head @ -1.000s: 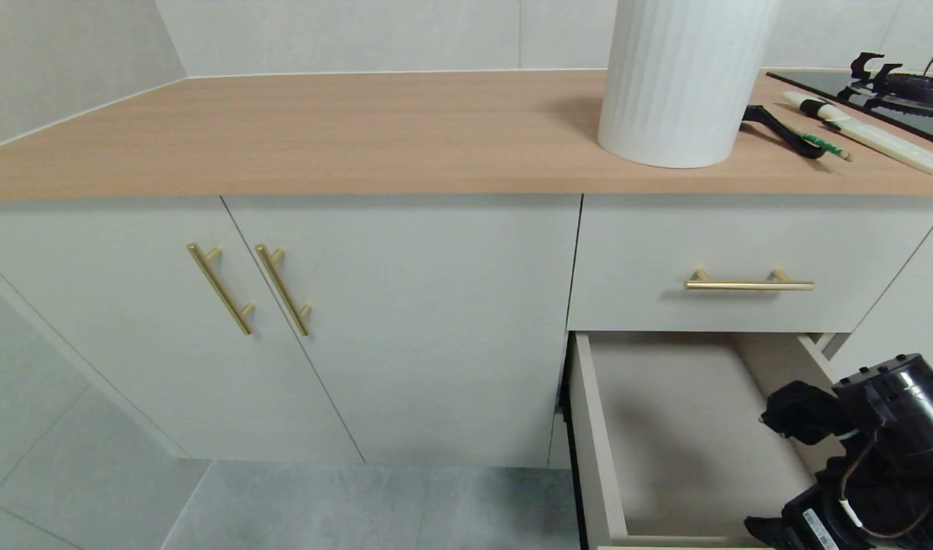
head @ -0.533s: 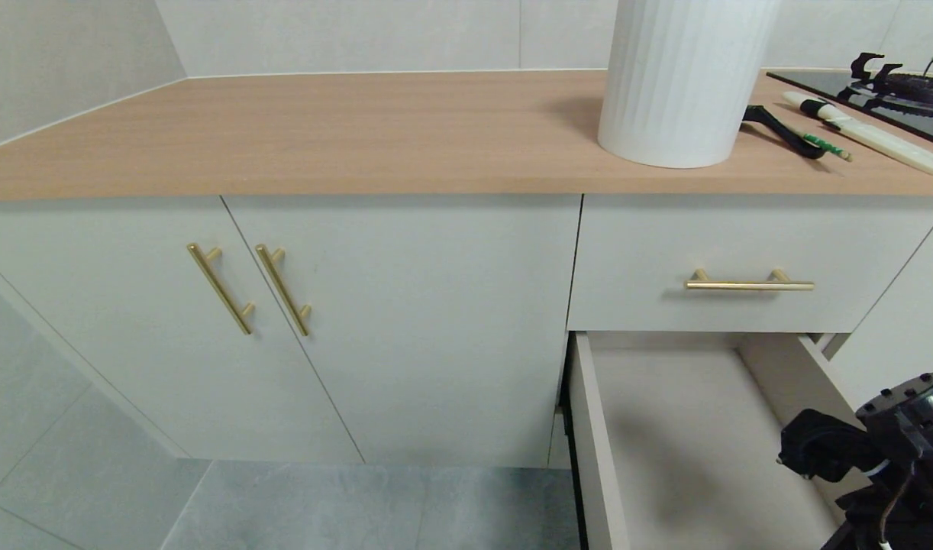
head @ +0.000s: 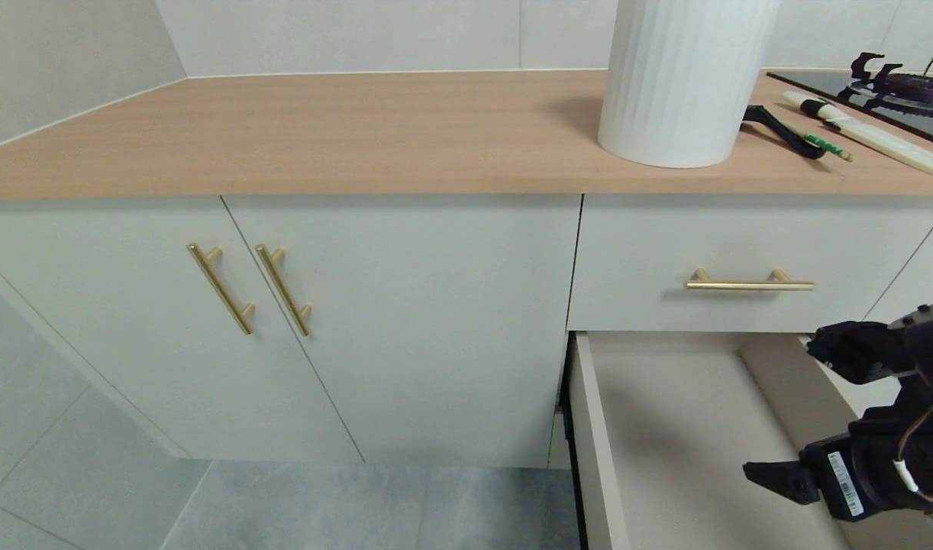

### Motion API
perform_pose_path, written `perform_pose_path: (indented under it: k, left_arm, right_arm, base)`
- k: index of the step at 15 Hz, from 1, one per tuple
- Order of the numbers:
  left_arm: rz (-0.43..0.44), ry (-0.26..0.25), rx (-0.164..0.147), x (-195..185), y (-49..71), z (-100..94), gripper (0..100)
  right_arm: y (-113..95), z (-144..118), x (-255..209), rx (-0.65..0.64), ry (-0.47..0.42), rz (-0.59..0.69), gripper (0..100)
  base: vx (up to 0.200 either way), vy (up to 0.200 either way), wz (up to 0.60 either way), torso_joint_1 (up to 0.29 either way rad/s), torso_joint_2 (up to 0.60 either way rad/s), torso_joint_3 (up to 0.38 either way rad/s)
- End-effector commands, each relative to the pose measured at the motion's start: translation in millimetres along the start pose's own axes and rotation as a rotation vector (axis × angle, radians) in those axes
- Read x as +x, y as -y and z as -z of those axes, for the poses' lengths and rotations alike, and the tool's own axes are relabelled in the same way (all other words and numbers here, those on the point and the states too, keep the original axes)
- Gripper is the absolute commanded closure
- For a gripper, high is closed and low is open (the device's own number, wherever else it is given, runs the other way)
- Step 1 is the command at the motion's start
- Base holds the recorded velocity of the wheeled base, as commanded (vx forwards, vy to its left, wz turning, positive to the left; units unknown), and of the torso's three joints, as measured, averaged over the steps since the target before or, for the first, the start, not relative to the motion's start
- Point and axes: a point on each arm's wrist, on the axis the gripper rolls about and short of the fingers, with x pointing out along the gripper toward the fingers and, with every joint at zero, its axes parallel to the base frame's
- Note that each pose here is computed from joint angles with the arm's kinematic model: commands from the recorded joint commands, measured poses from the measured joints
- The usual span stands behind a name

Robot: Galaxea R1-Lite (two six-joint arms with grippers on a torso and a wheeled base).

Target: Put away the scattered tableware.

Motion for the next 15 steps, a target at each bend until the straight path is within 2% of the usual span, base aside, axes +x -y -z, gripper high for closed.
perform_pose_path:
  k: [1,3,5,9,15]
  left_arm:
    - [0.0,-0.001,0.0,0.0,0.0,0.1,0]
    - [0.0,-0.001,0.0,0.0,0.0,0.1,0]
    - [0.0,-0.001,0.0,0.0,0.0,0.1,0]
    - [0.0,-0.001,0.0,0.0,0.0,0.1,0]
    - [0.0,-0.001,0.0,0.0,0.0,0.1,0]
  right_arm:
    - [4.2,-15.7,-30.5,0.089,0.055,-0.009,0]
    - [8.5,-22.8,-58.2,0.154,0.076,-0.021,0]
    - [13.9,-16.1,-77.4,0.157,0.119,-0.035,0]
    - [16.1,-12.4,-83.2,0.119,0.142,-0.033,0]
    - [16.2,-10.1,-80.0,0.087,0.131,-0.023,0]
  base:
    - [0.0,0.0,0.0,0.0,0.0,0.0]
    - [0.0,0.0,0.0,0.0,0.0,0.0]
    - [0.0,0.0,0.0,0.0,0.0,0.0]
    - [0.0,0.0,0.0,0.0,0.0,0.0]
    - [0.0,0.0,0.0,0.0,0.0,0.0]
